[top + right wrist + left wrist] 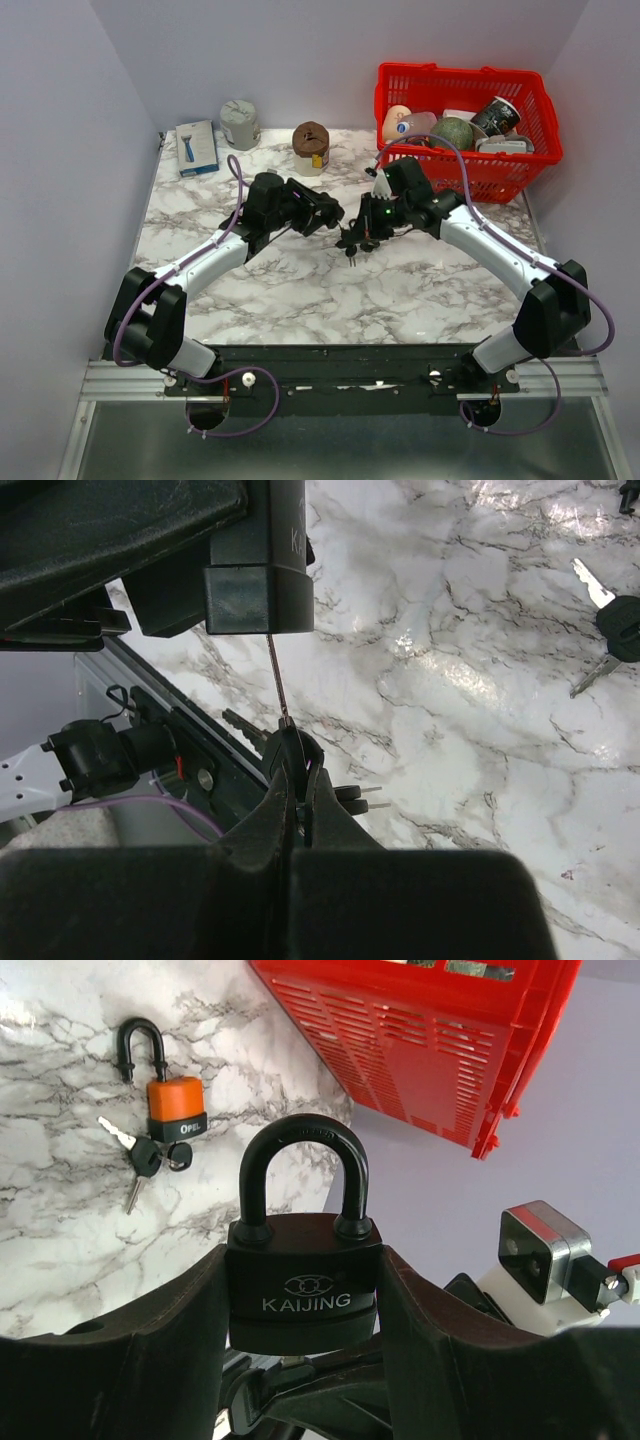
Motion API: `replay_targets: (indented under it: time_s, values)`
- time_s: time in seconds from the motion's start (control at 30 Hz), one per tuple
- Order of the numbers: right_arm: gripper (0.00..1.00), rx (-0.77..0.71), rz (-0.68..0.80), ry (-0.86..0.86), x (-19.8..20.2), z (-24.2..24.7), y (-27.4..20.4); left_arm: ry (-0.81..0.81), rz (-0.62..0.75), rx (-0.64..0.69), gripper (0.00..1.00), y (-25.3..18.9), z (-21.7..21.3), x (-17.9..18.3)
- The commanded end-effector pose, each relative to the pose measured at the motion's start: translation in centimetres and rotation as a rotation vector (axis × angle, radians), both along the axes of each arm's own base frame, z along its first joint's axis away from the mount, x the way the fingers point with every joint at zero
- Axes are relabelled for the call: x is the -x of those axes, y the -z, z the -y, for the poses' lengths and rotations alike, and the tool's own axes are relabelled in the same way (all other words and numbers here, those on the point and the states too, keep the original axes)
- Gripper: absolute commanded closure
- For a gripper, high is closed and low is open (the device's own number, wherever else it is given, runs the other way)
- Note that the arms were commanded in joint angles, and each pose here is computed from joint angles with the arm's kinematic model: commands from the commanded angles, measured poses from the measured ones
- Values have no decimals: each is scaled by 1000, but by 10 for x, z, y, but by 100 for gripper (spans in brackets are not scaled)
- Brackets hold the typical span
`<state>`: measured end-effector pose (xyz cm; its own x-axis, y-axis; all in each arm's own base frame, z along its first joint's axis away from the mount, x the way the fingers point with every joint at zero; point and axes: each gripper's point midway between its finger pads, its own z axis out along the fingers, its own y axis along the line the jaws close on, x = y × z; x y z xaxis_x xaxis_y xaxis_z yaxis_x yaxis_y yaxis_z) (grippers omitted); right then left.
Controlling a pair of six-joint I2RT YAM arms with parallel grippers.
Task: Unlock with the key
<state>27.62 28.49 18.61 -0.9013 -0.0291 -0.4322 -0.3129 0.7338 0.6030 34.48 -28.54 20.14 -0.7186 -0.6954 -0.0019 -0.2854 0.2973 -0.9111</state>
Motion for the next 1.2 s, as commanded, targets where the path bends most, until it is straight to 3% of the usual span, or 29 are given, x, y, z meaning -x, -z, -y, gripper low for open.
replay_targets:
  time_s: [0.0, 1.17]
  values:
    - [99, -33, 113, 63, -36, -9, -25, 74, 90, 46, 100, -29, 14, 14]
    - [99, 11, 228, 88, -77, -16, -39, 175, 132, 8, 100, -27, 32, 30]
